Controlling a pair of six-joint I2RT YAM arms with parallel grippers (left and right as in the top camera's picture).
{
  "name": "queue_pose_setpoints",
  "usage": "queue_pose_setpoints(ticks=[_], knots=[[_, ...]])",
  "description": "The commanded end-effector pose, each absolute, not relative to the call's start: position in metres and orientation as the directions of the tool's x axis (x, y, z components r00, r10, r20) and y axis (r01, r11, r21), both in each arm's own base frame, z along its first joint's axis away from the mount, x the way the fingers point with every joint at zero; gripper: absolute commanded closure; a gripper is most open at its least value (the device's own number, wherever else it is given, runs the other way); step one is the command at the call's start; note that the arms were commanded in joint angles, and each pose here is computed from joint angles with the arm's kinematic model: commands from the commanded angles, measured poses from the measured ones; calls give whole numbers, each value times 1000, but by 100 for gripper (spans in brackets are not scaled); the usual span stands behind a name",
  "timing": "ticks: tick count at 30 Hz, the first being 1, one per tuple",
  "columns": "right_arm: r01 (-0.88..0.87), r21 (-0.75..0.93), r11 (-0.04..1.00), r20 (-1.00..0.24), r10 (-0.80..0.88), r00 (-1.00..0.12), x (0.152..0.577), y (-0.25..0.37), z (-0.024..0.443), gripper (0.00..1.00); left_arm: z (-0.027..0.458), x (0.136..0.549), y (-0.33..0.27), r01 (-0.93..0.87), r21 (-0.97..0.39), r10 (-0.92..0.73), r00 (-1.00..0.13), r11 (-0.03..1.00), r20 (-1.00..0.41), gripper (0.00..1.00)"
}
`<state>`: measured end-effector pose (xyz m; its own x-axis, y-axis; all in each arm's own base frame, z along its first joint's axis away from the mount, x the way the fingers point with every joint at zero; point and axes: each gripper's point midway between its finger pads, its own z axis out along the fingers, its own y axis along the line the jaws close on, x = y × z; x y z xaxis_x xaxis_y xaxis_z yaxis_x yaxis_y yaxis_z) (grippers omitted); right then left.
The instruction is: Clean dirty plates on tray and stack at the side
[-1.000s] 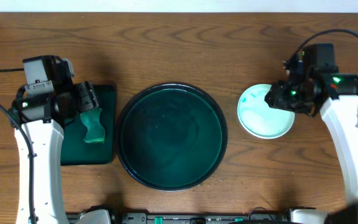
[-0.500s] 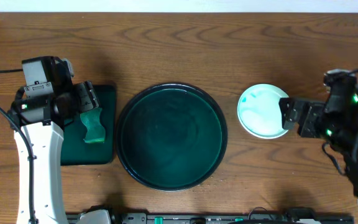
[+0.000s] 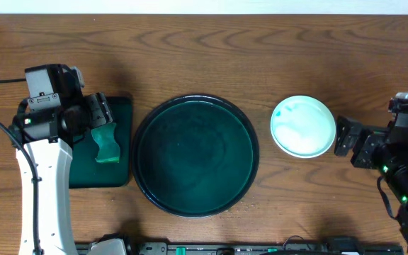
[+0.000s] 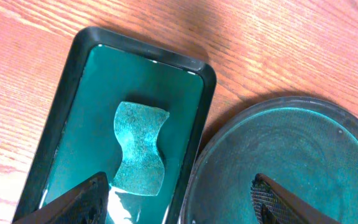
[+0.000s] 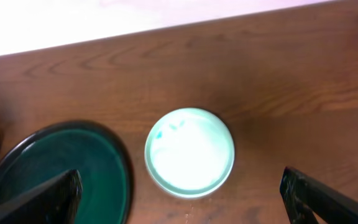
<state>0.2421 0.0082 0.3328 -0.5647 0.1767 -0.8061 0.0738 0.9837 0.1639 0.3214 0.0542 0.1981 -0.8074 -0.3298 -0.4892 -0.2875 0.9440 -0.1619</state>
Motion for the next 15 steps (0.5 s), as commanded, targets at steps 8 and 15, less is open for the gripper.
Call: queue_pose_setpoints(ticks=[8,15], knots=[[91,136,986,-915,160,-371,249,-6,260,1,201,322,52,-288,-178,-339,-803,941,-491,26],[46,154,987,-964,160,-212,253,-2,212,1,201,322,52,-288,-178,-339,-803,941,-491,26]])
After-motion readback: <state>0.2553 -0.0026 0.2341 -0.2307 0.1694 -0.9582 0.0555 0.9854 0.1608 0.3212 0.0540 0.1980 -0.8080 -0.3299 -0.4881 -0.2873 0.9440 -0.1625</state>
